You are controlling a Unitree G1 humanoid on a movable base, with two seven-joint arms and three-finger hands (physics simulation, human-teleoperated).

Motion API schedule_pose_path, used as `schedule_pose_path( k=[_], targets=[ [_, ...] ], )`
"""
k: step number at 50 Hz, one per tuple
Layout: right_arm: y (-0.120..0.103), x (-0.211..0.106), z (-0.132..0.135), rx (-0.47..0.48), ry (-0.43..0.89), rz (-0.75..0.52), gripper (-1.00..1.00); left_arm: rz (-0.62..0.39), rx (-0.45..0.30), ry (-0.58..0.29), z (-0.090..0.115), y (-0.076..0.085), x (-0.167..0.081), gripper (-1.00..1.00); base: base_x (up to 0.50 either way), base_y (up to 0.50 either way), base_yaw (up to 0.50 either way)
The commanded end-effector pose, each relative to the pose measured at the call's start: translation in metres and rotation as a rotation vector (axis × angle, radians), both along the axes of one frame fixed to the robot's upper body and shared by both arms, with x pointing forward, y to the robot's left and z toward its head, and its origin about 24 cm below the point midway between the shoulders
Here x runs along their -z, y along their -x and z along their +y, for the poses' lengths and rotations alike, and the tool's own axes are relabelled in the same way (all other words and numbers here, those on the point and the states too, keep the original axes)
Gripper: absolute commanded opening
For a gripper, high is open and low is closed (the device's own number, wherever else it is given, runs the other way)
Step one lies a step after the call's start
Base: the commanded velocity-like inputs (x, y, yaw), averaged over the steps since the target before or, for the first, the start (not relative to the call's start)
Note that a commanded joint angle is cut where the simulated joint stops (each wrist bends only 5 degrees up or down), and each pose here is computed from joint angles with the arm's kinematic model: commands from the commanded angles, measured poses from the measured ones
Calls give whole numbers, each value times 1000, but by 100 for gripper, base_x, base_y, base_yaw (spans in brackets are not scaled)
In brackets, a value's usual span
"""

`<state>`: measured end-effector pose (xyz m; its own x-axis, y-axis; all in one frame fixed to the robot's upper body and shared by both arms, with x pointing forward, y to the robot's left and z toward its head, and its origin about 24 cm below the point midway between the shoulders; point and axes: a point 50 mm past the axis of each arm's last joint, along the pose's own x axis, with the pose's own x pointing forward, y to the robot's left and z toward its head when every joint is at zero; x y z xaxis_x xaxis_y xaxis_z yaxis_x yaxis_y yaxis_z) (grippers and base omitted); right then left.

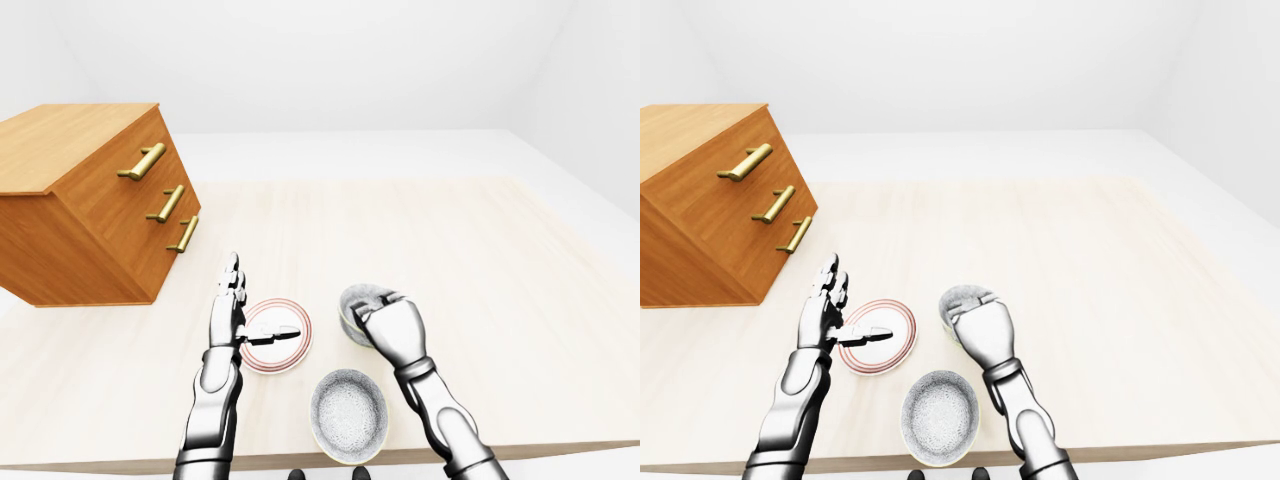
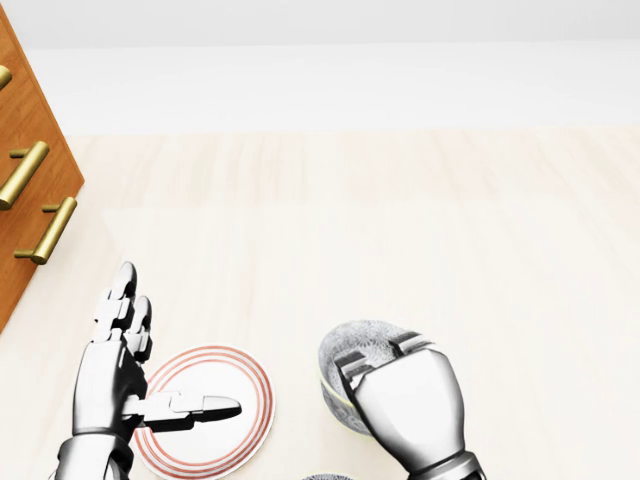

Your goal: Stack the bowl at the front on the bowl in the middle.

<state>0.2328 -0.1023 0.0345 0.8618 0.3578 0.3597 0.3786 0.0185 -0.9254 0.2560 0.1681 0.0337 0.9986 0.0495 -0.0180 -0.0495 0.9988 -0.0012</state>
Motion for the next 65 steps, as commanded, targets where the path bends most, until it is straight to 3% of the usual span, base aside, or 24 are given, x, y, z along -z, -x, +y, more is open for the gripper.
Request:
schedule_pose_path(
  k=[1,8,16,28,65],
  targets=[
    [1,-5,-3,18,-80,1,100,0,-4,-2,1,0,1,100,0,0,0],
    [9,-13,-5,20,-94,-25,100,-2,-5,-2,1,0,-1,100,0,0,0],
    [20,-26,-14,50,21,41,100,-4,-10,-2,2,-2,-2,100,0,0,0],
    [45,-108,-50,196,-141,-12,100,-1,-13,1,2,-2,-1,100,0,0,0],
    [46,-110,-46,188,-197,-32,100,2,-9,-1,2,-2,0,100,0,0,0]
  ],
)
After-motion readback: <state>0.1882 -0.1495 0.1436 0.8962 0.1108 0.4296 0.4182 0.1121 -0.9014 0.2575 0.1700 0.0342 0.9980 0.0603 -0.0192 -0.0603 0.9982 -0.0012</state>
